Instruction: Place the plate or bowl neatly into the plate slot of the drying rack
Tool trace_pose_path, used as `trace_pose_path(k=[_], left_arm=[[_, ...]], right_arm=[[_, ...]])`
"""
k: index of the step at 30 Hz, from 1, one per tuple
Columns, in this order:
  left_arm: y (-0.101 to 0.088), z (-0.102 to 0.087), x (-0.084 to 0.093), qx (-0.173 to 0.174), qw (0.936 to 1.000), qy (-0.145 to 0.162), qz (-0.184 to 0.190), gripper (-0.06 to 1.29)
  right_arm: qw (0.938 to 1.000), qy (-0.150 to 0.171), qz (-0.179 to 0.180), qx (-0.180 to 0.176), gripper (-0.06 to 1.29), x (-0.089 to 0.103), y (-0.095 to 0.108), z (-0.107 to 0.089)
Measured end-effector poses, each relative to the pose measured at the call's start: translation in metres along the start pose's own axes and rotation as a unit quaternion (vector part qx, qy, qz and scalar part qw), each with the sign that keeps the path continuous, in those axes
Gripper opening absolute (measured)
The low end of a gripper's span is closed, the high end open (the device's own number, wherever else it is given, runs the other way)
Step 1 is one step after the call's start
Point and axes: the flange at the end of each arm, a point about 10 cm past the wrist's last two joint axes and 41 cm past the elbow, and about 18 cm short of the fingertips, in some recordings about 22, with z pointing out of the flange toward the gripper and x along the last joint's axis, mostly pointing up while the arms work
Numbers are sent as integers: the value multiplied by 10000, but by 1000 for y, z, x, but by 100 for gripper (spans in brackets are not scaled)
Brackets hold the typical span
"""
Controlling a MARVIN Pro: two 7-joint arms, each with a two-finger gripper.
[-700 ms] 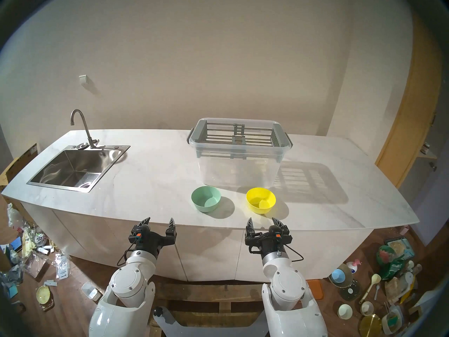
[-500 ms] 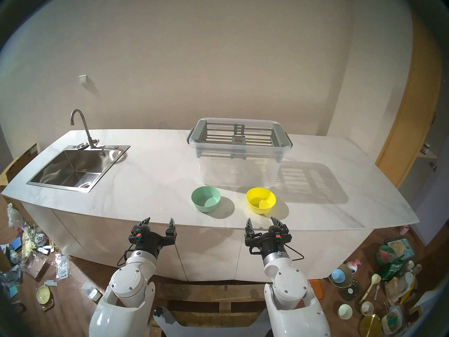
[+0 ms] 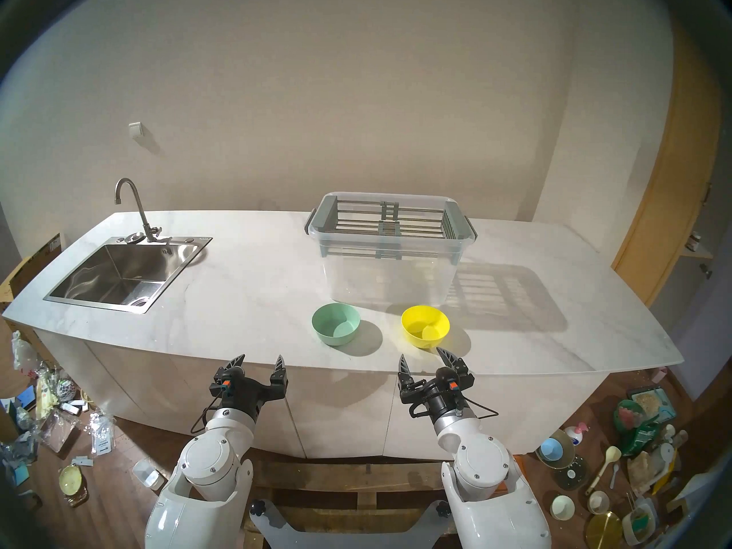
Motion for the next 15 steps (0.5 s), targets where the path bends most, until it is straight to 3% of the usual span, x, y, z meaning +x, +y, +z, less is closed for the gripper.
trace_pose_path(k=[4,6,9,11,13,15], left_arm=[[0,0,0,4,10000,-1,-1,126],[0,0,-1,7,10000,-13,0,126],[0,0,-2,10,10000,-22,0,126],[0,0,-2,9,10000,-23,0,126],[0,0,-2,10,10000,-23,1,126],[0,0,-2,11,10000,-24,1,126]], right_arm=[[9999,77,-124,56,122,3,1,2],[9991,373,-200,63,122,25,3,10],[9920,1209,-348,45,122,92,9,28],[9876,1542,-282,0,122,126,9,28],[9872,1570,-275,35,122,144,6,21],[9867,1493,-608,223,122,137,-3,12]])
